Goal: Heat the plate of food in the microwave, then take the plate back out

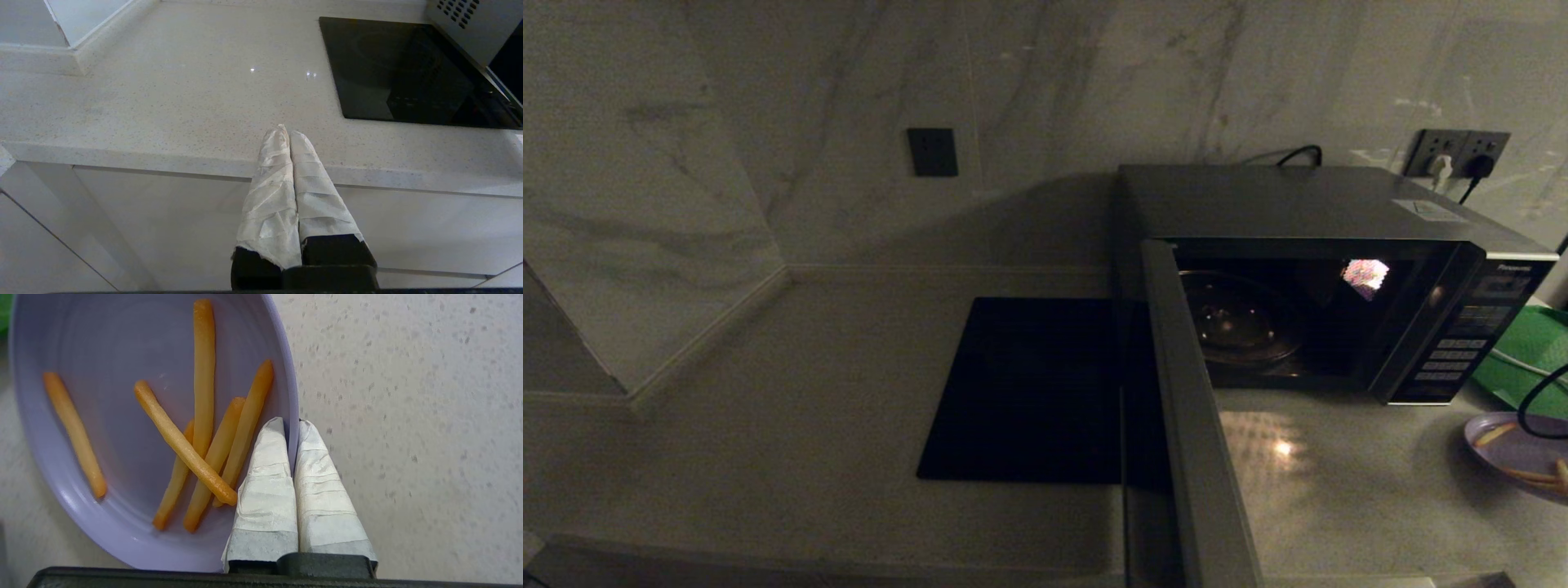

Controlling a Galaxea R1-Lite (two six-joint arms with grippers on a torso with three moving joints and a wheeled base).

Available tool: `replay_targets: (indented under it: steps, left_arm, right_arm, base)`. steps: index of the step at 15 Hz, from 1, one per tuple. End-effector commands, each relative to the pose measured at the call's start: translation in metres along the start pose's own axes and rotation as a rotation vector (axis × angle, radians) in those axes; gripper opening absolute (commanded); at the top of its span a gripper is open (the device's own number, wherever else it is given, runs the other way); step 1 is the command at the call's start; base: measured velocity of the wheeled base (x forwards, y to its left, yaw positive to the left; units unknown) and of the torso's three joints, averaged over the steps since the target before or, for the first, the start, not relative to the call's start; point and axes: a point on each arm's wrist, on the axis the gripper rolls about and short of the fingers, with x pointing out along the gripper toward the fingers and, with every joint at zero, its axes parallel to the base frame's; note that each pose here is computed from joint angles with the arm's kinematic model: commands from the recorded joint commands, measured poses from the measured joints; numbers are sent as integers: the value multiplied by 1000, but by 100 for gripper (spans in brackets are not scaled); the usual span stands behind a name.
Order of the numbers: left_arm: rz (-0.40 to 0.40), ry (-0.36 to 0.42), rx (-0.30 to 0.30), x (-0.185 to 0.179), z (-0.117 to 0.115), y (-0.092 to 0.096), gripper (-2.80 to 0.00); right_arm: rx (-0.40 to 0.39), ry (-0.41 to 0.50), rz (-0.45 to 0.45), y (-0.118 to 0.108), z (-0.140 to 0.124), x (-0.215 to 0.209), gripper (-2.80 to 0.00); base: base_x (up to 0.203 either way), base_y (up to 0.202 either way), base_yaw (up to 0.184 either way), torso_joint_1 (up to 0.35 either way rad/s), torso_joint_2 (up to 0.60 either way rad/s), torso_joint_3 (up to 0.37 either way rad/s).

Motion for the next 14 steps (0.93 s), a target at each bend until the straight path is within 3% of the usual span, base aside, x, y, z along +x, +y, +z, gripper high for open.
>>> replay_targets:
  steps: [1,7,8,14]
  left_arm:
    - [1,0,-1,0,0,0,-280]
    - [1,0,-1,0,0,0,-280]
    - [1,0,-1,0,0,0,-280]
    - [2,0,-1,0,0,0,-280]
  right_arm:
    - [3,7,-23,-1,-2,12,-280]
    - [-14,17,-41,-3,-4,19,-280]
    - [-12,16,-40,-3,-4,19,0]
    - [-6,14,-41,-4,-1,19,0]
  base:
    - [0,0,0,0,0,0]
    - [0,0,0,0,0,0]
    - [0,0,0,0,0,0]
    - [0,0,0,0,0,0]
